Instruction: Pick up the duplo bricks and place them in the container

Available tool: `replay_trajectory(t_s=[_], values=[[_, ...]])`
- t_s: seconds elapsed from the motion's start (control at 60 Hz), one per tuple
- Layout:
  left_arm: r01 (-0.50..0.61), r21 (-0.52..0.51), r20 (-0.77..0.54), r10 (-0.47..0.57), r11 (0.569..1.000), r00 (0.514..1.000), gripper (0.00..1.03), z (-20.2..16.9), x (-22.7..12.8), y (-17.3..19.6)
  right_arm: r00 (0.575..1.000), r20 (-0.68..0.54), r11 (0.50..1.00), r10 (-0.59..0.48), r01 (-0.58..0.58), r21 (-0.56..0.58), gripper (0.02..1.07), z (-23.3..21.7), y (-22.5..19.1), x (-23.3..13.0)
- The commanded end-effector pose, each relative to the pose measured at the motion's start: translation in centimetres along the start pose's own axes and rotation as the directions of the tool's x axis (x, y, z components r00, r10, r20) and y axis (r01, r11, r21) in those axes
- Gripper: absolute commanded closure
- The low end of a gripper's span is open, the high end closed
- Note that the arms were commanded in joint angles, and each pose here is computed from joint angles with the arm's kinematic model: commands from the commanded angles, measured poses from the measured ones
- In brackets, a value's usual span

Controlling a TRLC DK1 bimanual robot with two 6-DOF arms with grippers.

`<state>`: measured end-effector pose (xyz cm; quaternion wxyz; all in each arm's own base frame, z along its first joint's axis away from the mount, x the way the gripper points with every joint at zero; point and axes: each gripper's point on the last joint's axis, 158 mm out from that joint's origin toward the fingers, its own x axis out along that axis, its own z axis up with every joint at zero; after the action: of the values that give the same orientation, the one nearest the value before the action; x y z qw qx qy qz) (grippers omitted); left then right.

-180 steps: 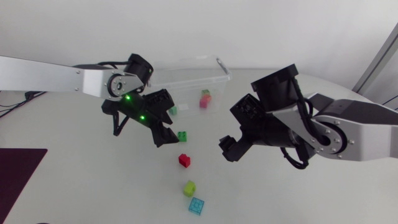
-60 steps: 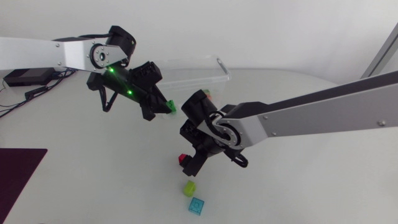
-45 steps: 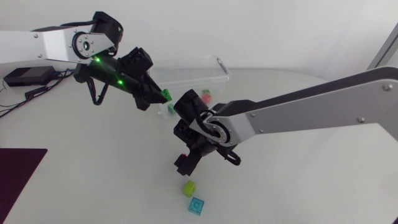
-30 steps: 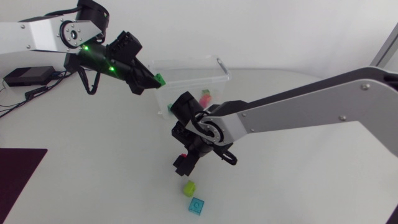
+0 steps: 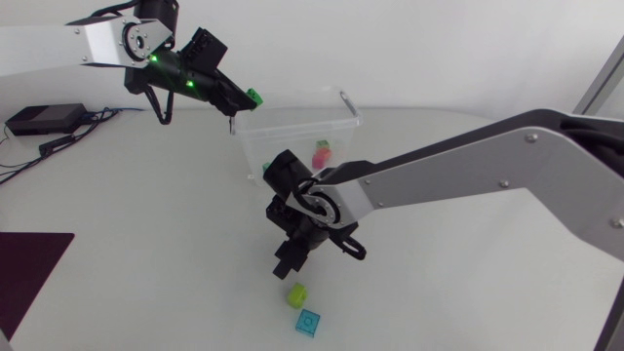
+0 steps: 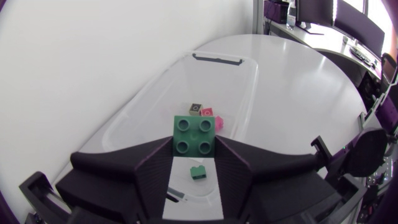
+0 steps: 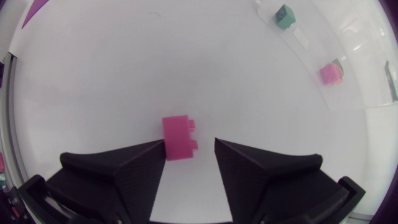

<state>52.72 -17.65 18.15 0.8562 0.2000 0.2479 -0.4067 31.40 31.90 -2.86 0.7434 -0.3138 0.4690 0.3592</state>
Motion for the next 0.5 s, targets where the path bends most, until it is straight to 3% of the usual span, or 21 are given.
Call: replay_trajectory(t_s=[0.0,0.117,0.167,0.183,0.233,0.283,0.483], values=[[-0.010,-0.032,0.001,0.010,0.999,1.000,0.77,-0.2,1.3,1.5,0.999,-0.018,0.999,0.030,-0.030,-0.013,0.81,-0.1,0.8,0.6],[-0.029,-0.046,-0.008,0.029,0.999,1.000,0.74,-0.4,2.3,2.4,0.999,-0.003,0.999,0.041,-0.041,-0.018,0.88,-0.1,1.0,0.0],[-0.036,-0.047,-0.011,0.036,0.998,0.999,0.65,-0.4,2.6,2.6,0.999,0.015,0.999,0.039,-0.039,-0.018,0.88,0.2,1.0,-0.7],[-0.045,-0.052,-0.018,0.044,0.998,0.999,0.50,-0.5,2.8,2.9,0.999,0.025,0.999,0.036,-0.036,-0.016,0.88,0.3,0.9,-1.2],[-0.052,-0.053,-0.023,0.051,0.997,0.998,0.20,-0.6,3.1,3.0,0.999,0.041,0.999,0.030,-0.030,-0.011,0.88,0.4,0.6,-2.1],[-0.056,-0.057,-0.027,0.055,0.997,0.998,0.03,-0.6,3.3,3.1,0.998,0.057,1.000,0.025,-0.025,-0.008,0.88,0.6,0.4,-2.9],[-0.073,-0.079,-0.027,0.071,0.994,0.997,0.04,0.0,2.4,3.2,0.991,0.132,0.999,-0.025,0.019,0.049,0.88,1.5,-2.8,-6.3]])
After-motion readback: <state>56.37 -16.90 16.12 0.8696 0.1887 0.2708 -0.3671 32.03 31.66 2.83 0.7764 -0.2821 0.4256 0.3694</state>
